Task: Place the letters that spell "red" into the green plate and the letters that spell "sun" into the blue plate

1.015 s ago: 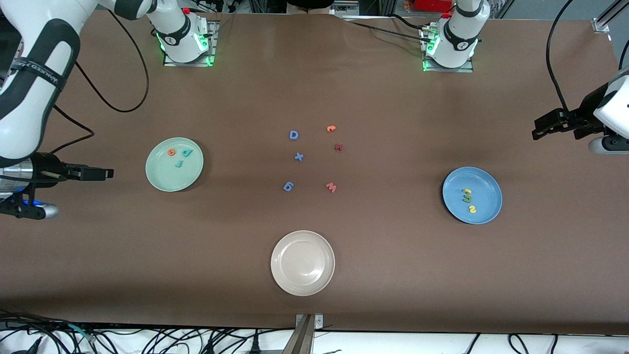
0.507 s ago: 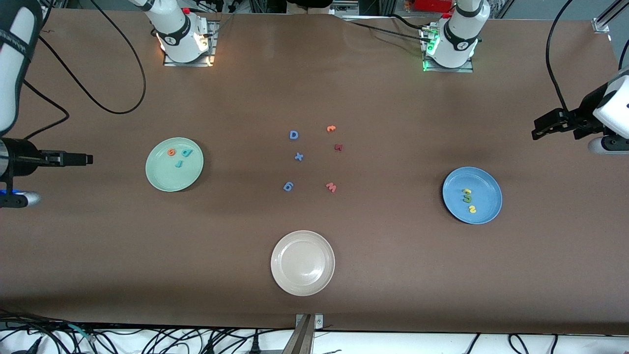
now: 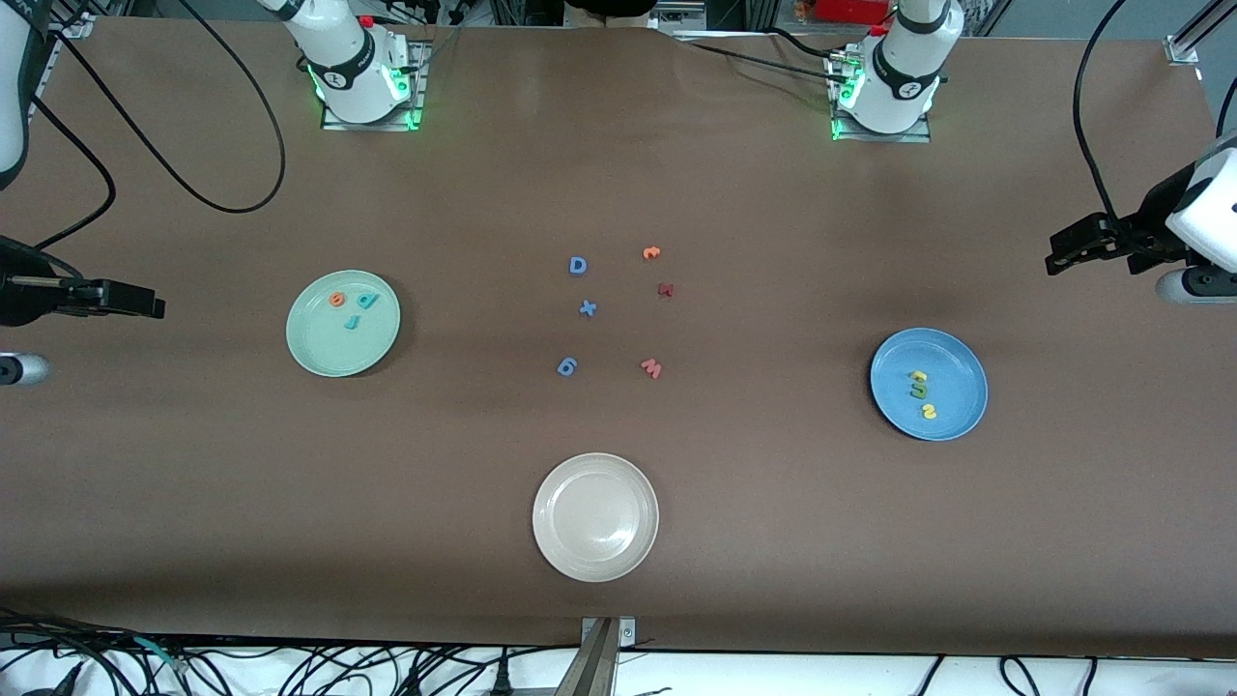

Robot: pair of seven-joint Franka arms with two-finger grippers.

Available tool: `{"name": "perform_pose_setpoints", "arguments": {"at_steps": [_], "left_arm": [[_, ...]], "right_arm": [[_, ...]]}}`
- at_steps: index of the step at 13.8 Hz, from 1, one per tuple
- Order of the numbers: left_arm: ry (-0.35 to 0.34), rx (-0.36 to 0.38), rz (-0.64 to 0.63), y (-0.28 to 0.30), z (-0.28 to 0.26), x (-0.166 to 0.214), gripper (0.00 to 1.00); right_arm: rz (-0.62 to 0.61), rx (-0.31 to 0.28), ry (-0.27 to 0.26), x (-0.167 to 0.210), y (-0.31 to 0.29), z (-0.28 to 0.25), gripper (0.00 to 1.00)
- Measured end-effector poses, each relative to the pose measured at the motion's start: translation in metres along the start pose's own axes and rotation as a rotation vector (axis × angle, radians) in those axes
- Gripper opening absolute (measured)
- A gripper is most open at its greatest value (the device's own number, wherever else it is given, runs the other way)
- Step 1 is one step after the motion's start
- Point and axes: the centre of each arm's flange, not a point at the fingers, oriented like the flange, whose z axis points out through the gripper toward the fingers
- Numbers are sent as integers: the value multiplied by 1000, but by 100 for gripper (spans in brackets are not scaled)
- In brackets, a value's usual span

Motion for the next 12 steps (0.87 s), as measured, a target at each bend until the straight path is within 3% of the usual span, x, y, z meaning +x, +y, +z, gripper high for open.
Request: {"name": "perform_pose_setpoints", "arguments": {"at_steps": [4,12], "left_arm": [[0,0,0,0,0,0,100],[0,0,0,0,0,0,100]], "right_arm": [[-9,8,40,-6,-4,12,94],[-15,-3,43,-11,-7,18,100]]}}
